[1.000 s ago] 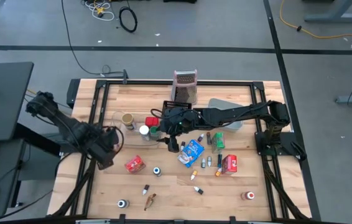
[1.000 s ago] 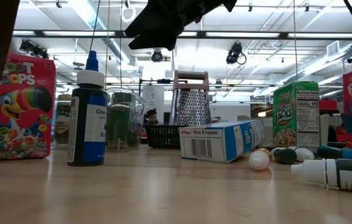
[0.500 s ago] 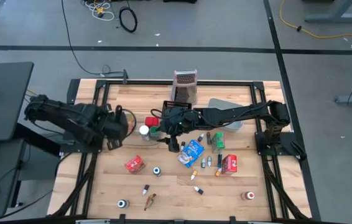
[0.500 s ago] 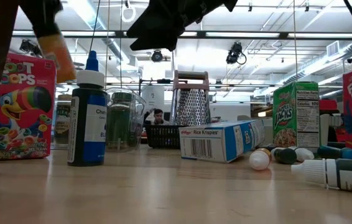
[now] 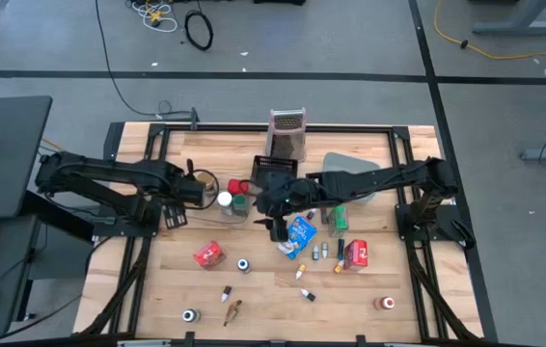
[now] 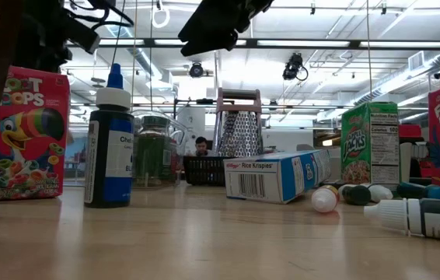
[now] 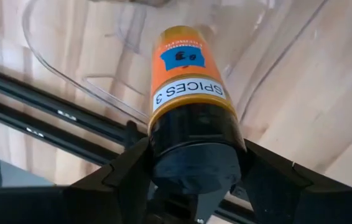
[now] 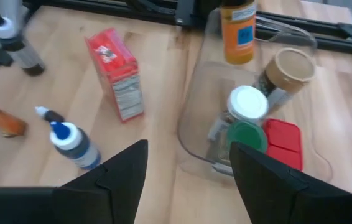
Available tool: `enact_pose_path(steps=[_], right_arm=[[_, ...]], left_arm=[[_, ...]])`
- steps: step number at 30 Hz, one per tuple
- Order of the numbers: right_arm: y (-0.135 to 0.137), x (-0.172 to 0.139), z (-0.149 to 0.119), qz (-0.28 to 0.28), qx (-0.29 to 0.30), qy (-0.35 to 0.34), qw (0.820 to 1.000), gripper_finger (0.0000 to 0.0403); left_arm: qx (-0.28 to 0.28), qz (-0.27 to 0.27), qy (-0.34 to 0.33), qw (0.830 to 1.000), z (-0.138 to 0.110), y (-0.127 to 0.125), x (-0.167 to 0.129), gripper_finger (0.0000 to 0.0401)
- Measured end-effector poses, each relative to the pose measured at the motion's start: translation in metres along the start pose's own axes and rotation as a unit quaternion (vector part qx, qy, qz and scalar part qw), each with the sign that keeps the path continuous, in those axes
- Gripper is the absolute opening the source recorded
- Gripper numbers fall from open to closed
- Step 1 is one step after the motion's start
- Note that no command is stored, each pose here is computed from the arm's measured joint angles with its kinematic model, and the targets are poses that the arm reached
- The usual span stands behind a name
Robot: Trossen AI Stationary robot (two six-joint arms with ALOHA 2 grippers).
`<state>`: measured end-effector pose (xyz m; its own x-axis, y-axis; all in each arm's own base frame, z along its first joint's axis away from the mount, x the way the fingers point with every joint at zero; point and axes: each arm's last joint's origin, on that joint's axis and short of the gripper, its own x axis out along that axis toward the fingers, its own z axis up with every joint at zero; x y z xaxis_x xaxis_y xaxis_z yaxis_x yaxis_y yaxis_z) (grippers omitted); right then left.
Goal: Pick & Place Kitchen Items
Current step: Put the black seasoning bottle into the transparent bin
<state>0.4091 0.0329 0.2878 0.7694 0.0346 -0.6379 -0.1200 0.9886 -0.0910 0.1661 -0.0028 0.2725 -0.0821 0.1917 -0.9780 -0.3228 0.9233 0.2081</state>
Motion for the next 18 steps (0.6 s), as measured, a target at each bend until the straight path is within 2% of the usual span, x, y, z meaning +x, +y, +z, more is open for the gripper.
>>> enact_pose_path(steps=[10, 15, 18], right_arm=[[0.018, -0.013, 0.002, -0.052, -0.015, 0.014, 0.998, 0.0238], [0.031, -0.029, 0.006, -0.05, -0.024, 0.005, 0.998, 0.0238], [0.038, -0.037, 0.008, -0.043, -0.029, 0.004, 0.999, 0.0238]], left_arm=[[-0.012, -0.02, -0.032, 0.999, 0.014, 0.013, 0.004, 0.0227], [-0.017, -0.054, -0.038, 0.998, 0.022, 0.024, 0.007, 0.0228], [-0.007, -0.055, -0.027, 0.998, 0.027, 0.029, 0.012, 0.0228]])
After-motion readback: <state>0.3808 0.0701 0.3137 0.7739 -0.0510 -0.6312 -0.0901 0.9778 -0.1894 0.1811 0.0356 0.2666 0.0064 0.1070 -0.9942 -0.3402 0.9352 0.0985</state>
